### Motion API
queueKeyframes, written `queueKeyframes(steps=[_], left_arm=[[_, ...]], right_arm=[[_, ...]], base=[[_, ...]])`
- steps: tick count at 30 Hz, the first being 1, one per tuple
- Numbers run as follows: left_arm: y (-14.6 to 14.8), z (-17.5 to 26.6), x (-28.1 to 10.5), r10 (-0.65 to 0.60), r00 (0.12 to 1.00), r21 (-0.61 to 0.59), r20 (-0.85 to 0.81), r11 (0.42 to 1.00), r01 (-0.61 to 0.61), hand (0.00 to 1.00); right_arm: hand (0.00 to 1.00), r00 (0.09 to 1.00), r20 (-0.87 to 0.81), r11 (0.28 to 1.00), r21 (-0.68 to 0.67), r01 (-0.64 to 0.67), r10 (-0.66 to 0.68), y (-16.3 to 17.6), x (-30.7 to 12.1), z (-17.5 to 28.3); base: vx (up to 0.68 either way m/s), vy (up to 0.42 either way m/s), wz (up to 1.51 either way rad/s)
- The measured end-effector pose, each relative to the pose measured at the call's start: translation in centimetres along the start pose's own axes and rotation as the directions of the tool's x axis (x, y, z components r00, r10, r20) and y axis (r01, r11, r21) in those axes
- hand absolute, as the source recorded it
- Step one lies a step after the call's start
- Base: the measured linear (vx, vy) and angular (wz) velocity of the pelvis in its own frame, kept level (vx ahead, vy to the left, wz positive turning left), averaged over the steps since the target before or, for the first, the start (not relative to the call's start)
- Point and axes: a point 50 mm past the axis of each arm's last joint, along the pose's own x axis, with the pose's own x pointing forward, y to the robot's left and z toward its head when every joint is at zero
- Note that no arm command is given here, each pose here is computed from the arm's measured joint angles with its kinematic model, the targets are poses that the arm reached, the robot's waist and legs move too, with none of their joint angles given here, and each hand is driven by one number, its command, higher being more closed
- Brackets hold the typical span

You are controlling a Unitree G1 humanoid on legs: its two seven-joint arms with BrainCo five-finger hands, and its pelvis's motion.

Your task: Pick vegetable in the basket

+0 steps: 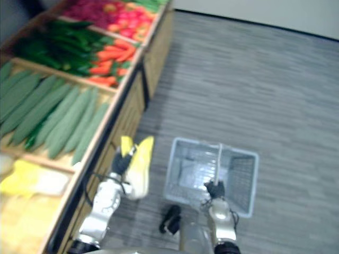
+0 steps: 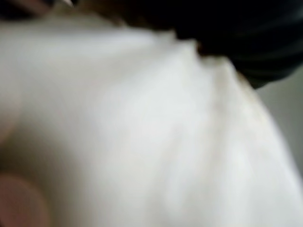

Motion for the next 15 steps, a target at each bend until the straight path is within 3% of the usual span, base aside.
queueKeyframes(steps=[4,6,15], left_arm=[[-1.2,-1.8,-0.4,-0.063,0.995,0.003,-0.075,0.998,0.064,1.00],[-2.3,-1.8,-0.6,-0.071,0.993,-0.040,-0.092,0.997,0.068,1.00],[-4.4,-2.1,-1.3,-0.135,0.983,-0.067,-0.123,0.990,0.128,1.00]], right_arm=[[1.00,0.989,0.050,0.988,-0.068,-0.139,0.143,1.7,-1.2,0.5],[1.00,0.983,0.097,0.985,-0.088,-0.147,0.155,1.3,-1.1,1.6],[1.00,0.949,0.221,0.970,-0.145,-0.194,0.223,1.0,-2.2,4.3]], base=[[0.14,-0.088,-1.61],[0.18,-0.020,-1.17],[0.26,0.034,-0.24]])
